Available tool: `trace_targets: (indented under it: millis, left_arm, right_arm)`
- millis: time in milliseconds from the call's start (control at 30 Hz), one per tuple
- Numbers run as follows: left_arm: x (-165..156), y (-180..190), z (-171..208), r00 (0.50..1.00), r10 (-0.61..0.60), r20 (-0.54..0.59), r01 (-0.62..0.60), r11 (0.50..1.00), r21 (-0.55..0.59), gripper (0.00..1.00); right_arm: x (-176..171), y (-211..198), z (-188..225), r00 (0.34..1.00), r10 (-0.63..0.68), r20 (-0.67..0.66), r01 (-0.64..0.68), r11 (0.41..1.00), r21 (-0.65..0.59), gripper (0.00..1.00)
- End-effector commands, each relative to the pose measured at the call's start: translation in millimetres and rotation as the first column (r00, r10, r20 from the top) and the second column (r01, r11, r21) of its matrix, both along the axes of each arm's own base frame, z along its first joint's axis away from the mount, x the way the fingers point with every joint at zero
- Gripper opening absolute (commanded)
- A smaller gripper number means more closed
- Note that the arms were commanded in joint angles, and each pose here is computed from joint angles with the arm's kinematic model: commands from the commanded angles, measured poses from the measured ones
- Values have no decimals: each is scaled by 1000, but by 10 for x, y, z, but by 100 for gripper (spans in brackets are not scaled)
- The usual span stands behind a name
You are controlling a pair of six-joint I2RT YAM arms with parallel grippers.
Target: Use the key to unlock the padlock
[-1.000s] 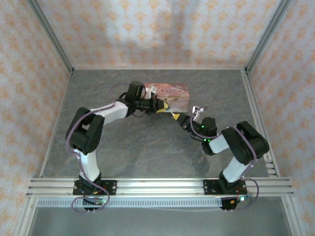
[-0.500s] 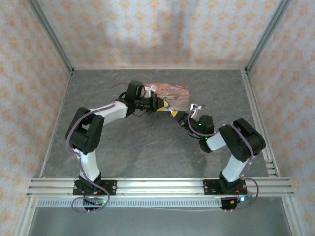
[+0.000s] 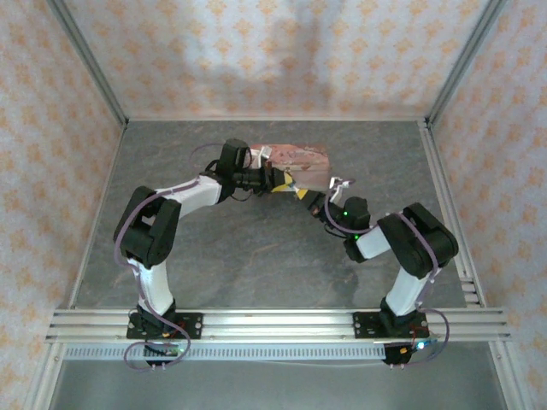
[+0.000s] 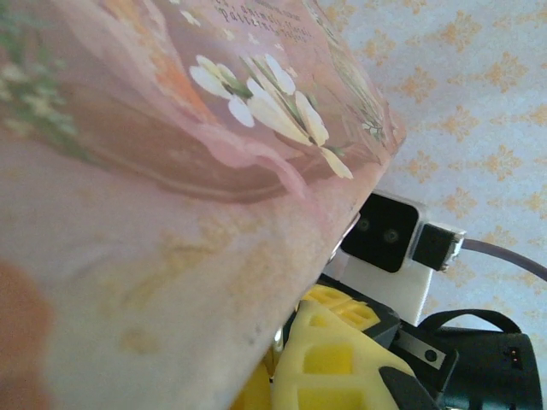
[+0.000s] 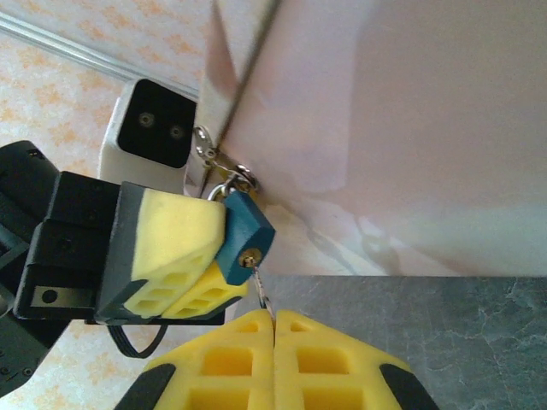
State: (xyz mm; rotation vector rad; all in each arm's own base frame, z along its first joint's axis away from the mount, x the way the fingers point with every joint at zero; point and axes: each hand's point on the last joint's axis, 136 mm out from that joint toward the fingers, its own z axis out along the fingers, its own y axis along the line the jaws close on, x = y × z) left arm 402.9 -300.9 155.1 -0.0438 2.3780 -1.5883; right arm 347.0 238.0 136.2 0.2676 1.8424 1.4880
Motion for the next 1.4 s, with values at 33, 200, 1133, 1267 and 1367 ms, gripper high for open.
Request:
trace_targets:
  millis: [33,200,1133,1267,1367]
  left_arm:
    - [29,-39,114,999,-33,40,35,998,-58,0]
    - [29,-41,114,999,-33,41,35,997,-62,0]
    - [59,-5,181,998,-18,53,22,997,-79,0]
    - [55,-3,159,999,-17,51,21,997,-78,0]
    - [52,-3,157,999,-17,49,21,997,-80,0]
  right_arm:
    - [62,45,197,998,1,61,-3,999,37,0]
    - [68,48,292,997,-2,80,-2,999,50,0]
    - [3,-70,299,996,-40,77,37,998,49,0]
    - [4,-69,351,995,-41,89,36,998,55,0]
    - [1,-83,377,995,-46,94,40,997,59,0]
